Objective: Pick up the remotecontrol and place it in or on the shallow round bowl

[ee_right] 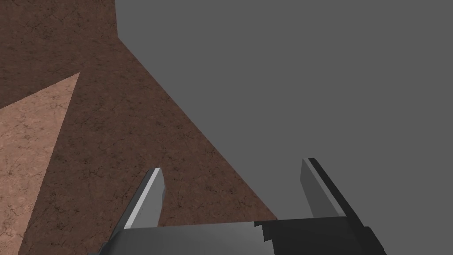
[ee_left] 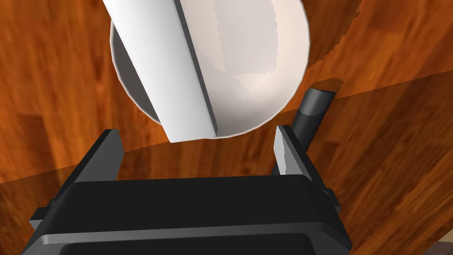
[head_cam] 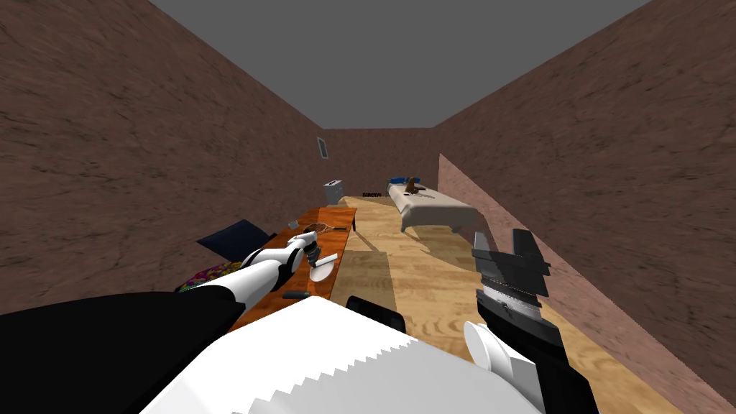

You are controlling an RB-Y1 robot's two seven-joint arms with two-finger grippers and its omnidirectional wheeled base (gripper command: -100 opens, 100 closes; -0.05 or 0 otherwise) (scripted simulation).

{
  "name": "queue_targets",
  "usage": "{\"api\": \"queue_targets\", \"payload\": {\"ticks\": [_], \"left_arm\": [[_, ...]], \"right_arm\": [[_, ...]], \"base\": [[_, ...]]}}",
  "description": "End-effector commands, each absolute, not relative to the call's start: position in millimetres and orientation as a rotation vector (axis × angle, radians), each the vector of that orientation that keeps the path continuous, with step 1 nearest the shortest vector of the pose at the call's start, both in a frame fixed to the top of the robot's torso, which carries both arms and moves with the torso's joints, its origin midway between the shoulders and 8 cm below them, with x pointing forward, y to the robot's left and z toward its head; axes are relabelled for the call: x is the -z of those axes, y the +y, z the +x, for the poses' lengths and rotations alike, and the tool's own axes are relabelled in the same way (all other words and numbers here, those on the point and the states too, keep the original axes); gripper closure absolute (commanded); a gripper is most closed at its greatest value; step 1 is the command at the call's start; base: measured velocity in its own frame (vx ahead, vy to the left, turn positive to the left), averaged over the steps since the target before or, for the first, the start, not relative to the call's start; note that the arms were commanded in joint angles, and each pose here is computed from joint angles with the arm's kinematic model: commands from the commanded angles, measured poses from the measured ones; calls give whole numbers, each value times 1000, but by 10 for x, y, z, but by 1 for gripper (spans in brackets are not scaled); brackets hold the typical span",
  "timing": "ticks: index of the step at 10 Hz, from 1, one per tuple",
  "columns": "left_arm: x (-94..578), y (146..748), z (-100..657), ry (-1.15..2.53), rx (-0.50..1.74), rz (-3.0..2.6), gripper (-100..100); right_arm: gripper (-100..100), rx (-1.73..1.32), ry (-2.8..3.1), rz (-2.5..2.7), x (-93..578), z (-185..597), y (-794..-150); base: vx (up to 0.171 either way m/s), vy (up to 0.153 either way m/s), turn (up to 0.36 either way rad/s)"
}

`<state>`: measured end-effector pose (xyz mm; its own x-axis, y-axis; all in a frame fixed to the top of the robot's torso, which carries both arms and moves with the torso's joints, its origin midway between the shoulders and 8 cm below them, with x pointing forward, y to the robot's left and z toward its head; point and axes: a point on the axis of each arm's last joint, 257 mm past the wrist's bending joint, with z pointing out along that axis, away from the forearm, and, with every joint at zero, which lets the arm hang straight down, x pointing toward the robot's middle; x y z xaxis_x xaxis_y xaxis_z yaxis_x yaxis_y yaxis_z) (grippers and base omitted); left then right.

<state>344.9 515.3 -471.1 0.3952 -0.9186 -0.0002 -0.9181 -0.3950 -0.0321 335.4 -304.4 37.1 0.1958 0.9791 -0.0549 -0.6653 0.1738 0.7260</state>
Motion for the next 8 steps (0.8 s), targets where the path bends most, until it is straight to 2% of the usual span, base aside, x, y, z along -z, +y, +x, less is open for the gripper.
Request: {"api": "queue_targets", "payload": {"ticks": [1, 2, 3, 8], "left_arm": [[4638, 5160, 3589, 1726, 29, -2565, -100], [4652, 5171, 3536, 1719, 27, -2583, -100], [4646, 5179, 3549, 1720, 28, -2577, 0], [4647, 5179, 3547, 1720, 27, -2578, 0]], "right_arm": [[0, -1269, 599, 642, -371, 3354, -3044], [0, -1269, 599, 642, -370, 3354, -3045], [0, -1269, 599, 642, -370, 3354, -3045], [0, -1269, 599, 642, -370, 3354, -3045]], "base": [[-66, 22, 9], [-17, 3, 3], [-7, 1, 0], [0, 0, 0]]}}
